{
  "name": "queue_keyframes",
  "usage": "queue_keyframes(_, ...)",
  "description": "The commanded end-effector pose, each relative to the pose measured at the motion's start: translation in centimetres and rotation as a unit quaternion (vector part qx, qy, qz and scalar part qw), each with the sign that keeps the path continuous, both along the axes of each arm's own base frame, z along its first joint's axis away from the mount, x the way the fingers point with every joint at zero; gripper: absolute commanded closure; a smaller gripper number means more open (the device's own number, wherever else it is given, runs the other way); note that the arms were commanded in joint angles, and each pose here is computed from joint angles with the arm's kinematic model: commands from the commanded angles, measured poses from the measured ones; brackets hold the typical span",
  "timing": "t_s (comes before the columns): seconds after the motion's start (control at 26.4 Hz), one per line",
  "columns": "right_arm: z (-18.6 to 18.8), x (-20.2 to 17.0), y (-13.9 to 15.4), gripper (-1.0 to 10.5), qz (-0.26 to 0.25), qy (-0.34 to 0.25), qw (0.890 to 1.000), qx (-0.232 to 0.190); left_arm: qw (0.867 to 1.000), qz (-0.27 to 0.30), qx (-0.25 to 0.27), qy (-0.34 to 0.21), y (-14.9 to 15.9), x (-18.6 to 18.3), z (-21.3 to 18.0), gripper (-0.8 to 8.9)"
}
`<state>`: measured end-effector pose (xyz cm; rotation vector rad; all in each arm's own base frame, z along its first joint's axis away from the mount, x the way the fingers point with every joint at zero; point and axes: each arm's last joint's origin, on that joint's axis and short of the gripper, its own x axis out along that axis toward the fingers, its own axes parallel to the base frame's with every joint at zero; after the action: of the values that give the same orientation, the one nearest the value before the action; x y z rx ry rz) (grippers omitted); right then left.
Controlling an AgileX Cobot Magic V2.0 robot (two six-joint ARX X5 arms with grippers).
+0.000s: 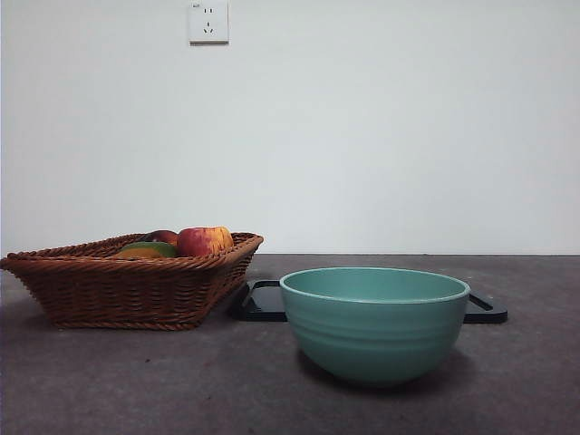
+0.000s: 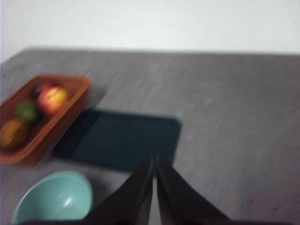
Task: Pick up the wifruite, put it on the bowl, pick up the plate, put it on desk
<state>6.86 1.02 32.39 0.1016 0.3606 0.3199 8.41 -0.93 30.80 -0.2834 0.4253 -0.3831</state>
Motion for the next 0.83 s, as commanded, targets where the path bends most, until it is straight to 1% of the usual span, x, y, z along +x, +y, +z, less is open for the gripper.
queue_keyframes(0.04,1.2,0.6,0.2,9.4,0.051,0.026,0.998,-0.013,0.999,-0.043,0.026,0.003,-0.1,0.6,0.9,8.03)
queue_keyframes(0.19,2.0,1.5,0.6,9.4,0.109,0.073,0.991,-0.007,0.994,-0.094,0.025,0.043,-0.5,1.5,1.6,8.03)
queue_keyframes(0.3,2.2,2.3,1.0,9.4,0.145,0.1,0.984,-0.006,0.988,-0.133,0.026,0.072,-0.9,2.0,2.0,8.03)
queue_keyframes(0.42,1.9,3.1,1.8,9.4,0.207,0.132,0.969,0.005,0.976,-0.193,0.022,0.101,-1.7,2.3,2.2,8.03)
queue_keyframes(0.53,1.5,3.4,2.7,9.4,0.25,0.159,0.955,-0.002,0.967,-0.225,0.026,0.116,-2.4,2.4,1.9,8.03)
queue_keyframes(0.64,1.3,3.6,3.4,9.4,0.276,0.171,0.946,-0.007,0.964,-0.236,0.028,0.119,-2.6,2.4,1.8,8.03)
queue_keyframes(0.76,1.2,3.7,3.6,9.4,0.283,0.173,0.943,-0.008,0.964,-0.237,0.028,0.118,-2.6,2.4,1.9,8.03)
queue_keyframes(0.8,1.2,3.7,3.6,9.4,0.282,0.174,0.943,-0.007,0.964,-0.237,0.028,0.118,-2.6,2.5,1.9,7.83)
queue_keyframes(0.83,1.2,3.7,3.6,9.2,0.281,0.175,0.944,-0.006,0.964,-0.237,0.028,0.118,-2.6,2.5,1.9,7.29)
